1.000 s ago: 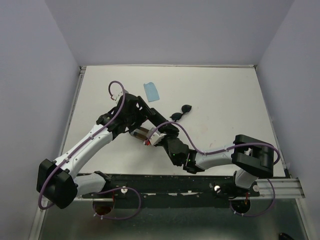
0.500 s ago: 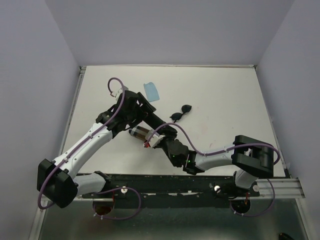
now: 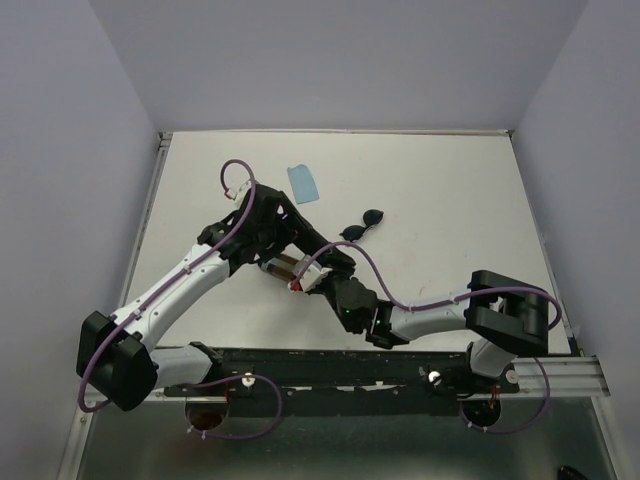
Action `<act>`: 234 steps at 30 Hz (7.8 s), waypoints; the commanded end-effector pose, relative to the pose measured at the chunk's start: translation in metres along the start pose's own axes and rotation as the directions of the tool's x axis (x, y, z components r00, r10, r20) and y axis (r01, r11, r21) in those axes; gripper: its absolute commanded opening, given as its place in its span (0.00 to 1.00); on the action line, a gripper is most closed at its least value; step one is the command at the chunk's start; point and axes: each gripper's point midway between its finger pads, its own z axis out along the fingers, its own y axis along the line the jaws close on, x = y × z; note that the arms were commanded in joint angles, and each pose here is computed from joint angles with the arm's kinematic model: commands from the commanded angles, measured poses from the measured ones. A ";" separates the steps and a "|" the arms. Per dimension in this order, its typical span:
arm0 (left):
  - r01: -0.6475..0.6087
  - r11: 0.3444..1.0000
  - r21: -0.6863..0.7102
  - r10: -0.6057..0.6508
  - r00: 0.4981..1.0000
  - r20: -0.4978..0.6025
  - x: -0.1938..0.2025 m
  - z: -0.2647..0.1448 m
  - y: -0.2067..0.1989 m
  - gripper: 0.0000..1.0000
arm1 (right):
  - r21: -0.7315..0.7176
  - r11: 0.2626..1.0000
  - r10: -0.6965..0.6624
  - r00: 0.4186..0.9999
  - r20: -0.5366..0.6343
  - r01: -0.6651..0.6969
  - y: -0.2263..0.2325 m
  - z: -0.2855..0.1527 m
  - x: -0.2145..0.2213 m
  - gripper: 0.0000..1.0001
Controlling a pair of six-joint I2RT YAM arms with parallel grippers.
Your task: Organize the sunglasses
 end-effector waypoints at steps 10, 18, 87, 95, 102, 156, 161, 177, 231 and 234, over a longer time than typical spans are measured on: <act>-0.011 0.999 -0.032 0.012 1.000 0.029 0.007 -0.027 0.032 0.91 | 0.144 0.983 0.119 0.991 -0.052 -0.111 -0.033 0.013 0.005 0.26; -0.009 0.999 -0.037 0.011 0.999 0.032 0.009 -0.034 0.038 0.91 | 0.106 0.986 0.133 0.989 -0.071 -0.125 -0.026 0.016 0.008 0.25; -0.180 0.963 0.201 0.230 0.936 -0.265 0.086 0.041 0.002 0.95 | 0.290 0.304 0.845 0.116 -0.523 -0.907 0.015 -0.050 0.101 0.94; -0.186 0.965 0.186 0.231 0.936 -0.265 0.087 0.042 0.008 0.95 | 0.158 0.236 0.860 0.130 -0.493 -0.959 0.009 -0.043 0.067 0.93; -0.192 0.963 0.188 0.237 0.938 -0.255 0.085 0.044 0.008 0.95 | -0.045 0.188 0.796 0.179 -0.578 -0.981 0.034 -0.046 0.039 0.90; -0.263 0.964 0.047 0.256 0.862 -0.437 0.138 0.097 0.041 0.16 | 0.386 0.619 0.764 0.411 -0.496 -0.685 -0.008 -0.025 0.173 0.25; -0.265 0.962 0.069 0.268 0.855 -0.444 0.145 0.092 0.039 0.17 | 0.318 0.732 0.664 0.522 -0.536 -0.603 -0.020 -0.009 0.180 0.28; -0.325 0.936 0.133 0.348 0.909 -0.228 0.080 0.033 -0.008 0.79 | 0.168 0.720 0.672 0.614 -0.415 -0.674 -0.063 0.014 0.096 1.00; -0.081 0.996 -0.048 0.087 0.986 0.142 -0.031 -0.018 0.089 0.98 | -0.071 0.785 0.408 0.600 -0.688 -0.616 0.073 0.171 0.140 0.68; -0.083 0.996 -0.038 0.087 0.987 0.132 -0.030 -0.018 0.087 0.99 | -0.016 0.792 0.470 0.627 -0.621 -0.610 0.051 0.183 0.123 0.67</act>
